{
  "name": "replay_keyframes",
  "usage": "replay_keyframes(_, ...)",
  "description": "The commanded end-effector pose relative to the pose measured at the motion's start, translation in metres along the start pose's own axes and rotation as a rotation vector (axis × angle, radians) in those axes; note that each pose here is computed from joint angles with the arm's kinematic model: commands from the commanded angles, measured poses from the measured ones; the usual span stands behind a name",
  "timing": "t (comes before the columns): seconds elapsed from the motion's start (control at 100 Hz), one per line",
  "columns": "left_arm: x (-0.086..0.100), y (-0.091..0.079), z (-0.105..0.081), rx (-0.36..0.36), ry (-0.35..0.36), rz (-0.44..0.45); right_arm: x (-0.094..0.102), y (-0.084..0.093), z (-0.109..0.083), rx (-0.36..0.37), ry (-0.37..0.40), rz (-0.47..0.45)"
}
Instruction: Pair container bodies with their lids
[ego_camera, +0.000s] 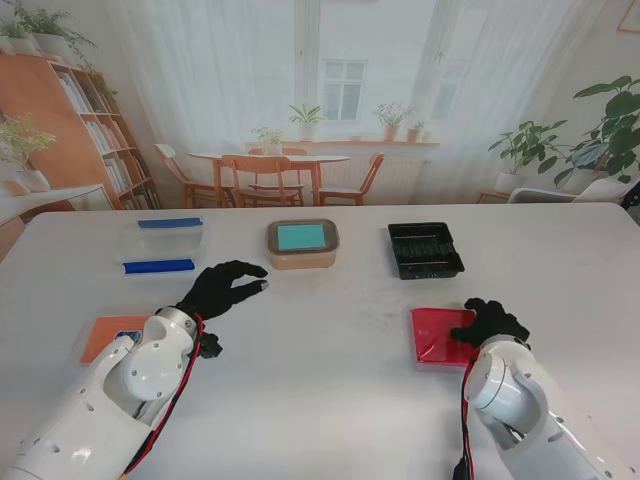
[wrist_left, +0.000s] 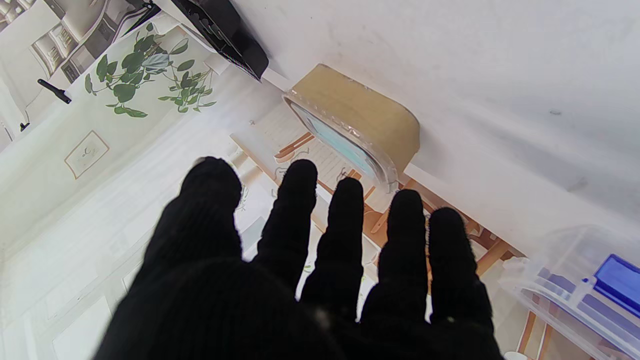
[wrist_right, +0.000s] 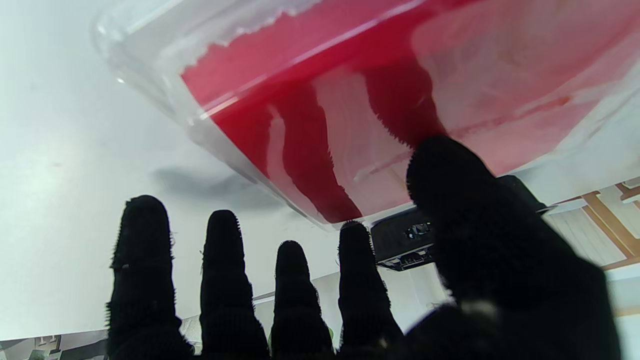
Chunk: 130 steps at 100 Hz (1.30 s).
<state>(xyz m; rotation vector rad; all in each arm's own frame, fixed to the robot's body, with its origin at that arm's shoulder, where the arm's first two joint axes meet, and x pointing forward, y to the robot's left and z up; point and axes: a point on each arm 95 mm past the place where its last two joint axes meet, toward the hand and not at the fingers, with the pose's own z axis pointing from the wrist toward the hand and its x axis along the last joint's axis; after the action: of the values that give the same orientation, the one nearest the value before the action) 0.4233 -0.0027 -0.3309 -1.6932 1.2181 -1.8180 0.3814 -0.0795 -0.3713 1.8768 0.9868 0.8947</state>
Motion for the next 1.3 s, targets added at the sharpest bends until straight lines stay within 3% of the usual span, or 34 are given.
replay_keyframes(0.0, -0.001, 0.003, 0.000, -0.004, 0.002, -0.007, 0.007, -0.015, -0.007, 0.046, 0.014, 0.023)
replay_keyframes(0.72, 0.000, 0.006, -0.003, 0.001, 0.027, -0.019, 0.048, -0.037, -0.041, 0.127, 0.191, 0.094)
replay_keyframes(1.29, -0.001, 0.005, -0.007, 0.017, 0.034, -0.015, 0.080, -0.053, -0.068, 0.254, 0.381, 0.112)
